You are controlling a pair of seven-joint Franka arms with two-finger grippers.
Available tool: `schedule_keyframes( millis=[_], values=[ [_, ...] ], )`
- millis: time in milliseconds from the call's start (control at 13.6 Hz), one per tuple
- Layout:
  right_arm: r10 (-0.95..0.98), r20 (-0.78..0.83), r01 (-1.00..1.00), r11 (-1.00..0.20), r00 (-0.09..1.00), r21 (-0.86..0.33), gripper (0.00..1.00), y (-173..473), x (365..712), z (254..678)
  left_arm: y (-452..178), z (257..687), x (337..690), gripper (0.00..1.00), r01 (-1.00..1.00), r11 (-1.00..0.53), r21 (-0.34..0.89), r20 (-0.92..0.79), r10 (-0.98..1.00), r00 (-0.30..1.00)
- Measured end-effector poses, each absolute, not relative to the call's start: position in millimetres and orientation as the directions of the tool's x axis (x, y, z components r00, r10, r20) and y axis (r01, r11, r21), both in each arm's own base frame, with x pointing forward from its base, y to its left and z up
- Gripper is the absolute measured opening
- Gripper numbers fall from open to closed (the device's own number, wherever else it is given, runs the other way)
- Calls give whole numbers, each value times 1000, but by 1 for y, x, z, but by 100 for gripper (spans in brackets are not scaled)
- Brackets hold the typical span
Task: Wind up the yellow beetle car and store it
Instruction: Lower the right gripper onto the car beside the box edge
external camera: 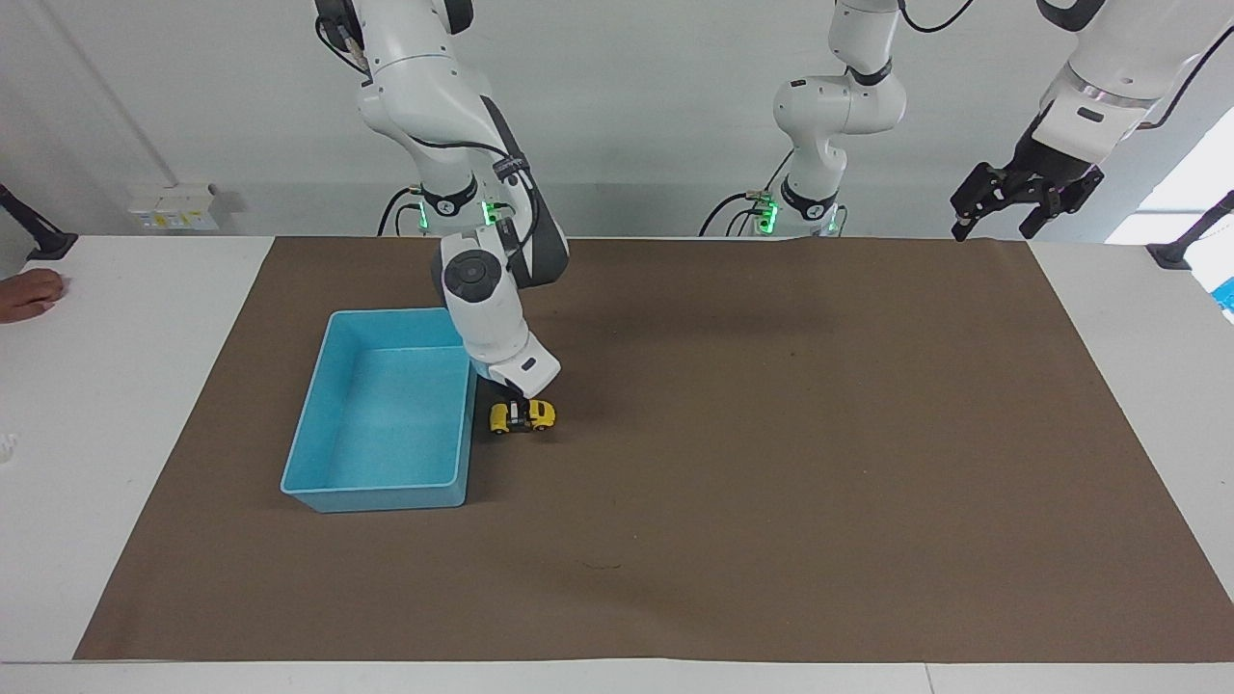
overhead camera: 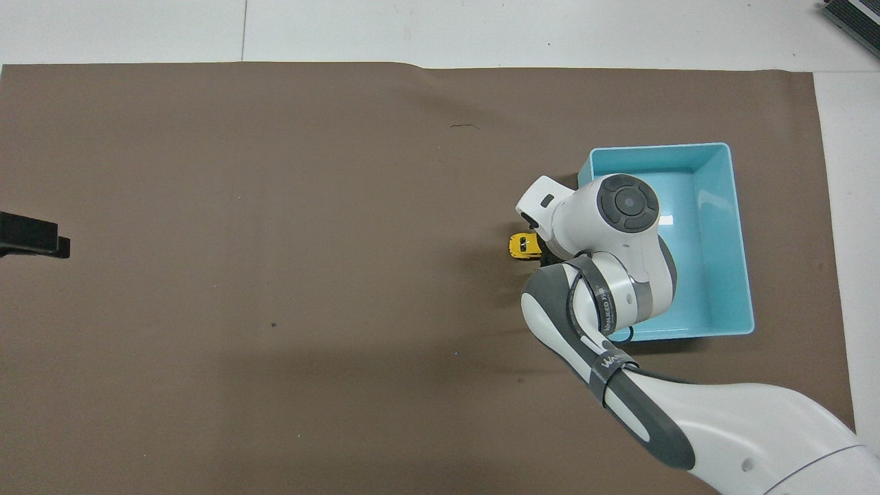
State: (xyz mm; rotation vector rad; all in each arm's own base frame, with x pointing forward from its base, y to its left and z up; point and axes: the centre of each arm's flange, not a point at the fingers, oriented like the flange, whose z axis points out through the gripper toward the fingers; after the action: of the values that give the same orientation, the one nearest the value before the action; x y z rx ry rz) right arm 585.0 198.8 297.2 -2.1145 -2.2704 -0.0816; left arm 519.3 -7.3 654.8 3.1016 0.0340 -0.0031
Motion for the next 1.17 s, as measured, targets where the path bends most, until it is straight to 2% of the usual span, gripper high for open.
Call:
schedule_keyframes(
  millis=[587, 1173],
  values=[
    [994, 67, 996, 80, -82, 29, 45, 208, 589, 308, -7, 655, 519, 100, 22, -999, 40, -3, 22, 1000],
    [997, 52, 998, 60, -62, 35, 45, 220, 604, 355, -7, 655, 519, 100, 22, -999, 40, -3, 22, 1000]
  ],
)
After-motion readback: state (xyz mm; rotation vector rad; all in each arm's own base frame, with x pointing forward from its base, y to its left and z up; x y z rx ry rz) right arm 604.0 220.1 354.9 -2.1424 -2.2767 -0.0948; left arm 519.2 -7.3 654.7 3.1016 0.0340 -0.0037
